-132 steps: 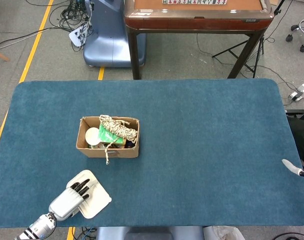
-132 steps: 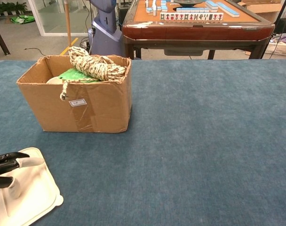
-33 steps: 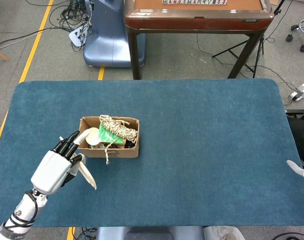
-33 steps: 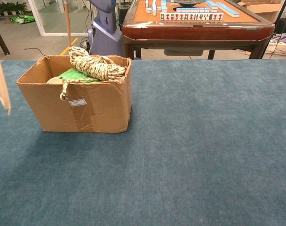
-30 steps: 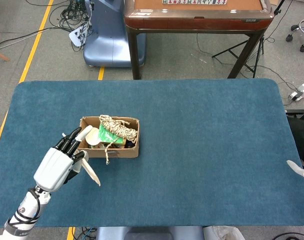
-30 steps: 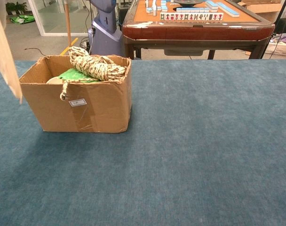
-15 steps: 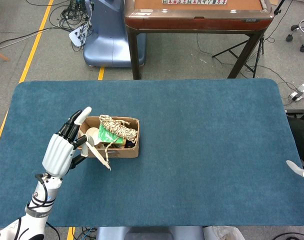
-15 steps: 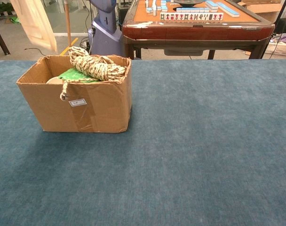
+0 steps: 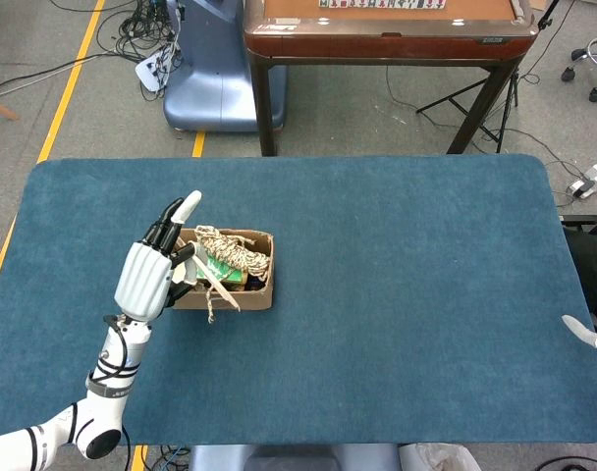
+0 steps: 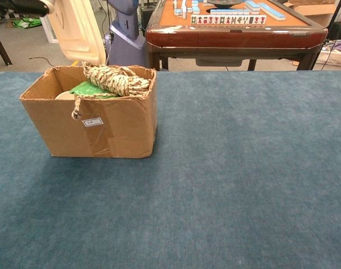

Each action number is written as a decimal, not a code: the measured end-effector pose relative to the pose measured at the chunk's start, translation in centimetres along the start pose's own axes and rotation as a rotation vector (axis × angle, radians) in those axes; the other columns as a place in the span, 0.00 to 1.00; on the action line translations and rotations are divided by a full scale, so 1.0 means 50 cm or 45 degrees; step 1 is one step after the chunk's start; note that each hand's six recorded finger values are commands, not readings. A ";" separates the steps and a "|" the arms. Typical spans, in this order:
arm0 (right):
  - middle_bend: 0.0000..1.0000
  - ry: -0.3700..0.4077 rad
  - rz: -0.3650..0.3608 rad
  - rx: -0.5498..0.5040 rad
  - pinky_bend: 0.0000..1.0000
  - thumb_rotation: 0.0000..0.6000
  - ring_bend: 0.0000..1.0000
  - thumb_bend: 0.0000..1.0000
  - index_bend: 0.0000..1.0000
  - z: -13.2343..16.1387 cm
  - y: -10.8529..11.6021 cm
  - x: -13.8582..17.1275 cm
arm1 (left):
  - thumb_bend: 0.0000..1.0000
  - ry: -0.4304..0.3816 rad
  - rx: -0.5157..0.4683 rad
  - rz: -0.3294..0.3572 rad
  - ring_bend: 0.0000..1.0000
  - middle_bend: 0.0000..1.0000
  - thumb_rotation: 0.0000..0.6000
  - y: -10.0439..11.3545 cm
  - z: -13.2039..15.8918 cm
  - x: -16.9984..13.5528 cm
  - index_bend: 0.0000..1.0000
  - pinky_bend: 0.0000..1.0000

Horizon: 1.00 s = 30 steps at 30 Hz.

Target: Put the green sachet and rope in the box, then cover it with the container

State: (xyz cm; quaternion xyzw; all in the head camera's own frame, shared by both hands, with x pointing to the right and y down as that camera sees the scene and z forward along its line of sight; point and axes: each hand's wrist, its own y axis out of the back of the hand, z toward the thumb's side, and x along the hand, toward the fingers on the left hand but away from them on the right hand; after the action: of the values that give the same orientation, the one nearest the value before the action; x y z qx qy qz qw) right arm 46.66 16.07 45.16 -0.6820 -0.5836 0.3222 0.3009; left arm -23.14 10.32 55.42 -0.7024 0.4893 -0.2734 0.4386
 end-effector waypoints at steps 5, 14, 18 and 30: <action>0.13 0.001 0.000 -0.004 0.04 1.00 0.00 0.00 0.14 0.000 0.002 0.000 | 0.52 0.015 0.088 -0.074 0.00 0.00 1.00 -0.021 -0.005 0.002 0.68 0.21; 0.13 0.001 0.002 -0.005 0.04 1.00 0.00 0.00 0.14 0.000 0.001 -0.001 | 0.52 -0.051 0.335 -0.305 0.00 0.00 1.00 -0.034 0.001 0.001 0.71 0.16; 0.13 0.002 -0.002 -0.007 0.04 1.00 0.00 0.00 0.14 0.000 0.003 0.000 | 0.52 -0.117 0.503 -0.378 0.00 0.00 1.00 -0.043 0.015 0.001 0.71 0.15; 0.13 0.004 -0.011 -0.014 0.04 1.00 0.00 0.00 0.14 -0.001 0.009 0.001 | 0.52 -0.254 0.879 -0.532 0.00 0.00 1.00 -0.072 0.052 0.015 0.71 0.14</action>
State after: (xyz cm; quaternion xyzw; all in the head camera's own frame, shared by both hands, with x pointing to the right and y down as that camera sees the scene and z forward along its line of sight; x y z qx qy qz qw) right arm 46.96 16.07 44.82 -0.6816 -0.5878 0.3168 0.2993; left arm -19.14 11.03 57.35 -0.6214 0.1710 -0.4352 0.6286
